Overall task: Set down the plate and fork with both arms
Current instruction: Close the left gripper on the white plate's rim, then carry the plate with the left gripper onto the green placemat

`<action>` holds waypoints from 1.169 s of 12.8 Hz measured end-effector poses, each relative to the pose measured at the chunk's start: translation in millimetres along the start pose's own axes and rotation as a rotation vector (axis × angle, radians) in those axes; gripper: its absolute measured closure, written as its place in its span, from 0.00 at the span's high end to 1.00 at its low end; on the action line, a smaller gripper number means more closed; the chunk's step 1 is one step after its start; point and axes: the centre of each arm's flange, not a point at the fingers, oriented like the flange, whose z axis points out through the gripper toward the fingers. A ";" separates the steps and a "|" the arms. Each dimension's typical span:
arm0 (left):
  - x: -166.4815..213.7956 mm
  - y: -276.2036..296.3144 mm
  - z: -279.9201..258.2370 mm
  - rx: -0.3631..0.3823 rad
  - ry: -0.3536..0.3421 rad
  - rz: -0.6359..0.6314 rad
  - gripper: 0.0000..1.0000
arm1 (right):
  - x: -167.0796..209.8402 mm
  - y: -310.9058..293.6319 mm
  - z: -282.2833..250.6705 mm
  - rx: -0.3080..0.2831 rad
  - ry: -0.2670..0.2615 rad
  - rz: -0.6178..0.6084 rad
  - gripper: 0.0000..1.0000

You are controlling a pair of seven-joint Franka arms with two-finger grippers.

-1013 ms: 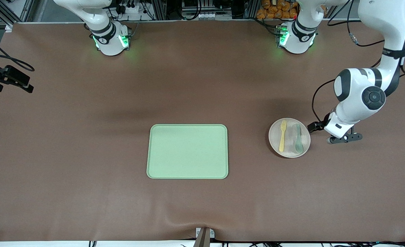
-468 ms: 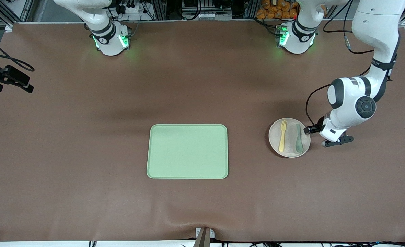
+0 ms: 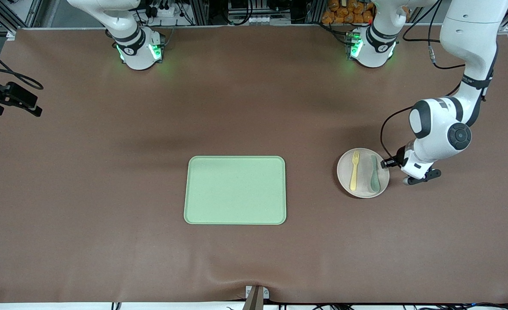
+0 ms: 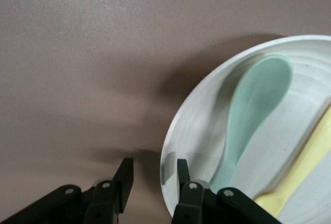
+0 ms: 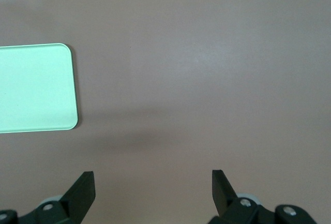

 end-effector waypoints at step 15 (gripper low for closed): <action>12.1 64.4 -22.6 -0.231 0.016 -0.102 0.04 | 0.0 0.2 0.0 0.000 0.000 0.000 1.00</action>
